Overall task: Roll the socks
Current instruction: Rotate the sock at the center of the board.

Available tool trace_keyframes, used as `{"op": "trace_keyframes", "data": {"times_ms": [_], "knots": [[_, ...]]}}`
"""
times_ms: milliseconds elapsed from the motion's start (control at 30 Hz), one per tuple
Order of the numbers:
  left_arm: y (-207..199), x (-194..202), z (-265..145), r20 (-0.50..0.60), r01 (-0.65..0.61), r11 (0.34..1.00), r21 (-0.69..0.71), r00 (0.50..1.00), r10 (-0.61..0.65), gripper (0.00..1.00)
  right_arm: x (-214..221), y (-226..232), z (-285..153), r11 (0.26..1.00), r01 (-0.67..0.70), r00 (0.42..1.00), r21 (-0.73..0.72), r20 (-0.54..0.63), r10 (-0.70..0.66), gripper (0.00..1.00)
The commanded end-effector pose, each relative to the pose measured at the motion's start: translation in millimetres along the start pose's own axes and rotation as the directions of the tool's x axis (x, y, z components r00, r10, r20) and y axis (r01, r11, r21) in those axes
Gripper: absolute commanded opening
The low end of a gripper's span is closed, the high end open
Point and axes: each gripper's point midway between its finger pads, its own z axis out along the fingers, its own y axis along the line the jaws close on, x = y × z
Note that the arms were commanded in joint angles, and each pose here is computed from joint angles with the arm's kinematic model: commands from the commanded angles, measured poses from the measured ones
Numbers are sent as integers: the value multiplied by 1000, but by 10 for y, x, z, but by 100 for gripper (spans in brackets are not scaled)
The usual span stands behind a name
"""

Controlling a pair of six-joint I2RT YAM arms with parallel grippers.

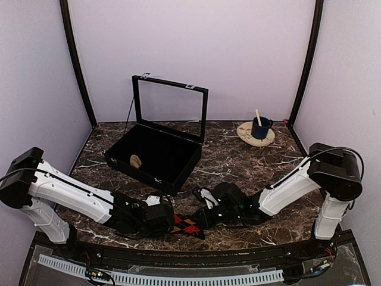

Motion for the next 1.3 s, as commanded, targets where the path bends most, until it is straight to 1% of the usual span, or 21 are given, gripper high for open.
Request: {"op": "trace_keyframes", "data": {"times_ms": [0,200,300,500,733,1067,1267], "knots": [[154,-45,42,-11,-17,998,-66,1000,17,0,349,-370,-118,991,-29,996,133,-85,40,0],[206,-229,115,5,-32,997,-67,999,33,0,427,-285,-194,986,28,991,166,-137,-5,0],[190,-335,156,17,-50,997,-55,999,51,0,520,-265,-203,983,49,982,179,-186,-15,0],[86,-486,266,29,-119,992,-33,992,120,0,669,-143,-209,978,106,960,181,-274,-53,0],[-121,-570,424,27,-176,984,24,984,175,0,731,9,-222,978,126,946,166,-317,-68,0],[-556,-575,601,11,-276,948,157,961,278,0,771,-5,-298,977,80,952,199,-304,-16,0],[-817,-587,651,9,-329,916,229,942,336,0,780,-179,-372,959,25,965,281,-258,50,0]]}}
